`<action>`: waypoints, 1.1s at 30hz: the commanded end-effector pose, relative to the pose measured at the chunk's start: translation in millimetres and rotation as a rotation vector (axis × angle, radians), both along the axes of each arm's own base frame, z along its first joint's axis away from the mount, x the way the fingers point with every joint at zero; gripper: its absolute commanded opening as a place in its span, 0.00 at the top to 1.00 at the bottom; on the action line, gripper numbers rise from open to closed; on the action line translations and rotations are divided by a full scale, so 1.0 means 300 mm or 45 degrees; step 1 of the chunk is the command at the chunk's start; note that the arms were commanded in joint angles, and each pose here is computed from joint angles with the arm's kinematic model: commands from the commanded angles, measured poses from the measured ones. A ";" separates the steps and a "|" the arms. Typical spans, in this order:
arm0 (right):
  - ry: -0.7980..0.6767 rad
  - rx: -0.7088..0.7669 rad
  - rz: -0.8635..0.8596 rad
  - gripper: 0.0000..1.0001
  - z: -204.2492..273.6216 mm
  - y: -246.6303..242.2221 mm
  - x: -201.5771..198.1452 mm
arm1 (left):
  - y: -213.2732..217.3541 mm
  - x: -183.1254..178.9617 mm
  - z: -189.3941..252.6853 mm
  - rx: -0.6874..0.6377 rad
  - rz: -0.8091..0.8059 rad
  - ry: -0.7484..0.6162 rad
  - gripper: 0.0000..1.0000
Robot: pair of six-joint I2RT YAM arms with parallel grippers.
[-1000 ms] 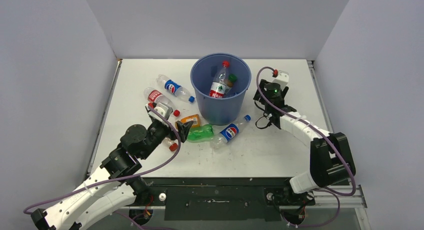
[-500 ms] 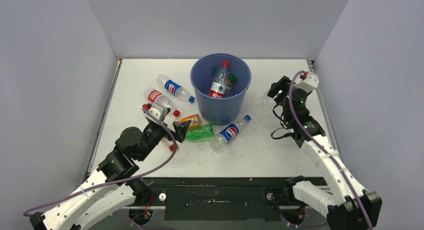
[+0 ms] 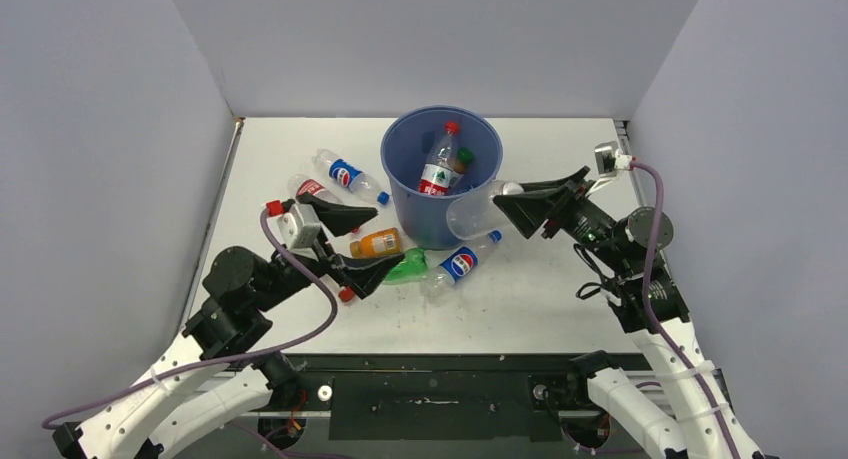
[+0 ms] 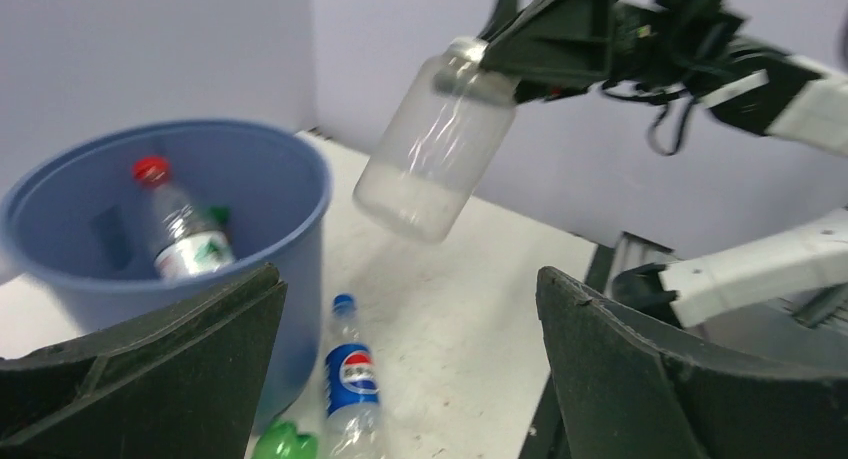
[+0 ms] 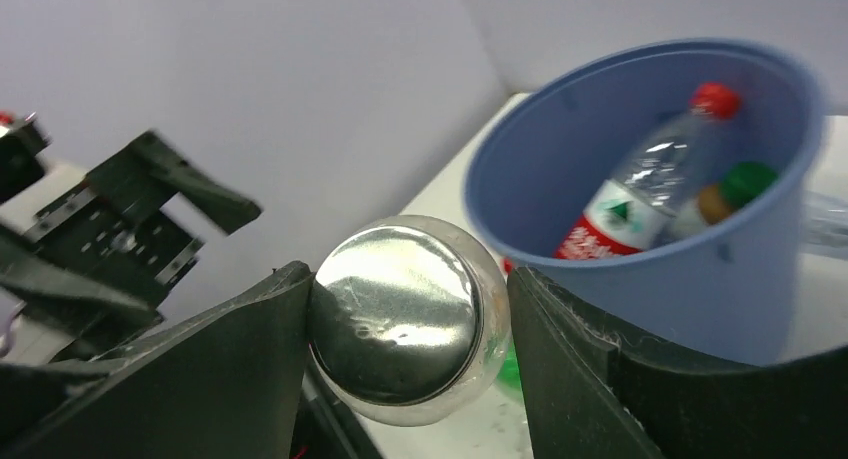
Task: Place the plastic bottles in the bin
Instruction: Pick up the plastic bottle at the center of the board.
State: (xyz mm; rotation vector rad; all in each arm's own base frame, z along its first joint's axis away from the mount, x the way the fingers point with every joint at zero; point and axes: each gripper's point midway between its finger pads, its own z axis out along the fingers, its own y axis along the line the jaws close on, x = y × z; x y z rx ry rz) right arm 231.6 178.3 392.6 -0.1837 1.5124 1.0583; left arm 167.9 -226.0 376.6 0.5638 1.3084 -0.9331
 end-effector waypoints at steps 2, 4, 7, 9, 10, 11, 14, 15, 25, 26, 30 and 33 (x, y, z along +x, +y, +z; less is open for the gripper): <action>-0.113 0.143 0.495 0.95 0.128 0.111 -0.225 | -0.119 -0.175 0.215 -0.057 -0.473 -0.115 0.04; -0.117 0.161 0.548 0.95 0.141 0.121 -0.246 | -0.159 -0.178 0.214 -0.004 -0.548 -0.074 0.04; -0.130 0.176 0.598 0.95 0.159 0.134 -0.270 | -0.220 -0.171 0.202 0.064 -0.649 0.008 0.04; -0.121 0.165 0.608 0.95 0.159 0.144 -0.271 | -0.264 -0.131 0.172 0.117 -0.640 0.074 0.04; -0.128 0.152 0.604 0.95 0.159 0.146 -0.269 | -0.283 -0.111 0.159 0.147 -0.619 0.091 0.04; -0.115 0.140 0.599 0.95 0.151 0.150 -0.265 | -0.297 -0.088 0.146 0.186 -0.580 0.108 0.04; -0.106 0.127 0.606 0.95 0.147 0.160 -0.267 | -0.341 -0.059 0.100 0.308 -0.549 0.134 0.04; -0.100 0.126 0.608 0.95 0.146 0.163 -0.265 | -0.356 -0.062 0.092 0.331 -0.558 0.135 0.04; -0.115 0.122 0.632 0.95 0.175 0.174 -0.282 | -0.453 -0.083 0.029 0.493 -0.586 0.106 0.05; -0.118 0.119 0.630 0.95 0.175 0.173 -0.284 | -0.455 -0.085 0.029 0.491 -0.593 0.100 0.13; -0.129 0.099 0.597 0.95 0.171 0.165 -0.281 | -0.461 -0.089 0.057 0.440 -0.597 0.077 0.49; -0.144 0.060 0.554 0.41 0.181 0.149 -0.285 | -0.457 -0.086 0.103 0.378 -0.577 0.029 0.65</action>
